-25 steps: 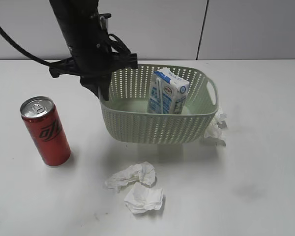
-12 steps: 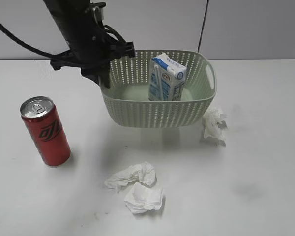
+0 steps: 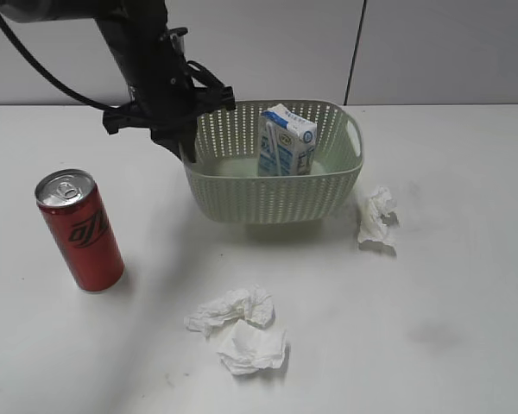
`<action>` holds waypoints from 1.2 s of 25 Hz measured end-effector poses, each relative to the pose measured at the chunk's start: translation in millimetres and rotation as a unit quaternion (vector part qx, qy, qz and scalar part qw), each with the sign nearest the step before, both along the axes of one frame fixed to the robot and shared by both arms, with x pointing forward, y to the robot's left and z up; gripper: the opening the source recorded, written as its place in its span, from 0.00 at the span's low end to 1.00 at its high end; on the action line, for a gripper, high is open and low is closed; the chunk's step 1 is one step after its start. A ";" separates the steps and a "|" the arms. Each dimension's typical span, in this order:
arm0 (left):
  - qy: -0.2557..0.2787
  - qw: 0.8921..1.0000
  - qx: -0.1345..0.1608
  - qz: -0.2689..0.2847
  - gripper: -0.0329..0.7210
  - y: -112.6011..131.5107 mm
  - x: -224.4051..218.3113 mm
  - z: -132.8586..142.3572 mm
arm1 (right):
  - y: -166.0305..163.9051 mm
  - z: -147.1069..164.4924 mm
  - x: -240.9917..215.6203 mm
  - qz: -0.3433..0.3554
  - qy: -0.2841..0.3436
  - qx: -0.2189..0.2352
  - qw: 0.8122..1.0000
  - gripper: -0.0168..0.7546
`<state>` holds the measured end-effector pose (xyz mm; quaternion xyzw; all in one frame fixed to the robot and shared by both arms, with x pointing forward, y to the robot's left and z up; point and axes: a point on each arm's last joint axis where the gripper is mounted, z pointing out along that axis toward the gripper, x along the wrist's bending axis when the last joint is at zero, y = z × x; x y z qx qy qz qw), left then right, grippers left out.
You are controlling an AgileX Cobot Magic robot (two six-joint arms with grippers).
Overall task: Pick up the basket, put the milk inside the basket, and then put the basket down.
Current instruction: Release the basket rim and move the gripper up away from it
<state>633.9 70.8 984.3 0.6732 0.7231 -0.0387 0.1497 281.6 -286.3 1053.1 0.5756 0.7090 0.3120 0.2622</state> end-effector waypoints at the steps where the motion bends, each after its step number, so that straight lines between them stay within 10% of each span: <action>1: 0.000 1.000 0.000 0.001 0.06 -0.6 1.1 -1.6 | 0.0 -1.0 -5.0 0.001 -0.007 0.000 1.000 0.77; 11: 0.013 1.000 0.014 -0.011 0.06 -2.8 6.3 -25.4 | -2.0 2.4 -47.8 -0.009 -0.136 0.007 0.991 0.76; 30: -0.007 0.999 0.031 -0.018 0.06 -0.1 9.4 -25.5 | -9.5 -0.1 -48.8 -0.045 -0.133 0.028 0.990 0.76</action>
